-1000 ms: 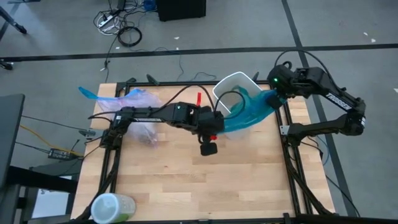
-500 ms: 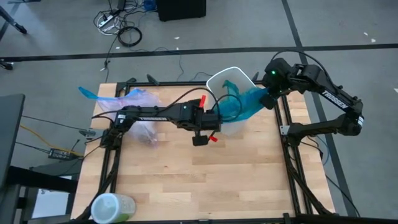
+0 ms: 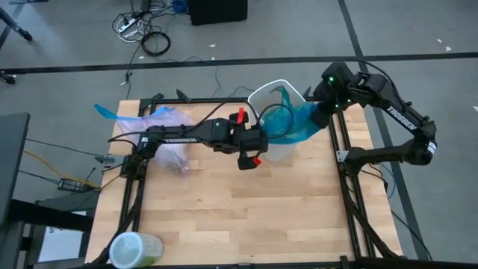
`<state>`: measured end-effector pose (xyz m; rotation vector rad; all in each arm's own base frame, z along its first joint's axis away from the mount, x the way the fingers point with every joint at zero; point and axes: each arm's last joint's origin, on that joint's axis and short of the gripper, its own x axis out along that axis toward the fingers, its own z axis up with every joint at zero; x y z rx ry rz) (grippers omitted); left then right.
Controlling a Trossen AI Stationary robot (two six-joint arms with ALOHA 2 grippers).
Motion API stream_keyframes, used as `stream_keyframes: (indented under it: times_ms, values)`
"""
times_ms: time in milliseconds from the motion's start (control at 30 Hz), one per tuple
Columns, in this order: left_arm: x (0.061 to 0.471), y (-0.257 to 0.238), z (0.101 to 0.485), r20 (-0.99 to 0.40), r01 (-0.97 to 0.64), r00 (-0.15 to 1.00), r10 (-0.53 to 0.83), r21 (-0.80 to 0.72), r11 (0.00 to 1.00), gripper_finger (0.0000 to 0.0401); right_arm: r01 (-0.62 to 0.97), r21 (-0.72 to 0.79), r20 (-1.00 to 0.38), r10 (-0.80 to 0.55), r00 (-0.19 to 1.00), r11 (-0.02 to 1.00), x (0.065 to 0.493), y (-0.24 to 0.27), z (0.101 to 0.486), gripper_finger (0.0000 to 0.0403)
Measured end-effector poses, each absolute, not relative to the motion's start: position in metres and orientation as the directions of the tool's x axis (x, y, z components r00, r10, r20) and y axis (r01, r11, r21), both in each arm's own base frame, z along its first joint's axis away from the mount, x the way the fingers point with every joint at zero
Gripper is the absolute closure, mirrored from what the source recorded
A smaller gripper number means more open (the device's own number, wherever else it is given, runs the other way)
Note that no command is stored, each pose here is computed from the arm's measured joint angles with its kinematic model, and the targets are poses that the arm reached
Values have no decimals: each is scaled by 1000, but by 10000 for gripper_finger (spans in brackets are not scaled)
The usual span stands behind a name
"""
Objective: Place trash/remove bag and relplace
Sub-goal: Put the blue trash bag into the white trash bin
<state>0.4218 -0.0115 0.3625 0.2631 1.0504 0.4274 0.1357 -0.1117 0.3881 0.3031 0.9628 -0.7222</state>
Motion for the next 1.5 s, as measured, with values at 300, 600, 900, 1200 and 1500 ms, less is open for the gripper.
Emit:
stream_keyframes:
  times_ms: [300, 600, 900, 1200, 1500]
  values:
    - [416, -5, 353, -843, -176, 342, 416, 377, 909, 397, 692, -42, -833, -408, 374, 720, 127, -113, 393, 249]
    - [414, -2, 352, -852, -184, 326, 410, 368, 912, 397, 664, -6, -760, -435, 484, 748, 112, -102, 423, 241]
    - [416, 7, 353, -843, -214, 337, 419, 365, 906, 397, 628, 104, -787, -322, 526, 771, 109, -105, 420, 242]
    - [414, 7, 362, -839, -218, 360, 408, 350, 911, 397, 593, 164, -762, -280, 583, 789, 112, -110, 421, 241]
    - [410, 28, 369, -839, -270, 367, 401, 317, 909, 397, 512, 216, -775, -173, 608, 831, 114, -108, 417, 241]
